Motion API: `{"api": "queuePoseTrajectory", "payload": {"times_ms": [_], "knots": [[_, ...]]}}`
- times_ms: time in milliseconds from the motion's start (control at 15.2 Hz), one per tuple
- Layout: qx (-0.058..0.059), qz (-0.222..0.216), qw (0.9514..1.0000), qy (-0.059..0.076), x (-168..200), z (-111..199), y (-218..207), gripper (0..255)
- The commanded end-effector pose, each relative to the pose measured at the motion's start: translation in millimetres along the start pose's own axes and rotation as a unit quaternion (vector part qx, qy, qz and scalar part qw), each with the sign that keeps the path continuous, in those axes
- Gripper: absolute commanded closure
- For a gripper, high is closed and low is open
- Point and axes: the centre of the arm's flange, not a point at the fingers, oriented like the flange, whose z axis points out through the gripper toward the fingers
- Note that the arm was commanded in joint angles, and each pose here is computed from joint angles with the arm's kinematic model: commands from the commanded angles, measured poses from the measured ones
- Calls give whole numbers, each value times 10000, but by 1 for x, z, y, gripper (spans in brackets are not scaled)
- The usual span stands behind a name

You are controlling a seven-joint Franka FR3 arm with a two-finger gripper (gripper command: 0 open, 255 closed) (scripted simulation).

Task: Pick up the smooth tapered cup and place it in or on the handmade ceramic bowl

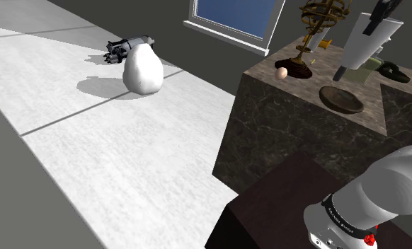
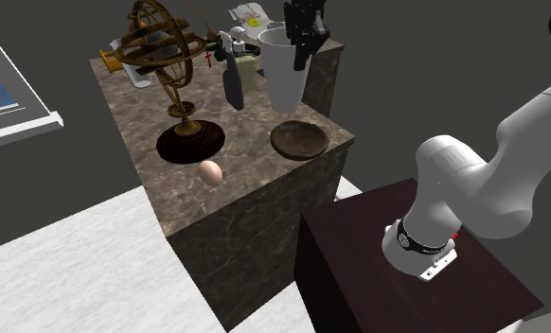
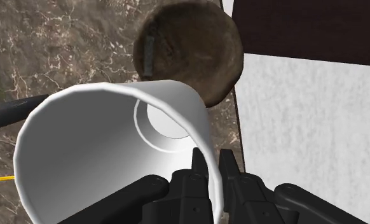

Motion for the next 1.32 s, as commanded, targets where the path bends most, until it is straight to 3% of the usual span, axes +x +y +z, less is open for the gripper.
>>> {"api": "queuePoseTrajectory", "payload": {"times_ms": [0, 132, 1254], "knots": [[0, -2, 10000, -1, -27, -7, 5, 255], [0, -2, 10000, -1, -51, -14, 11, 255], [0, -2, 10000, -1, -54, 75, -3, 255]]}}
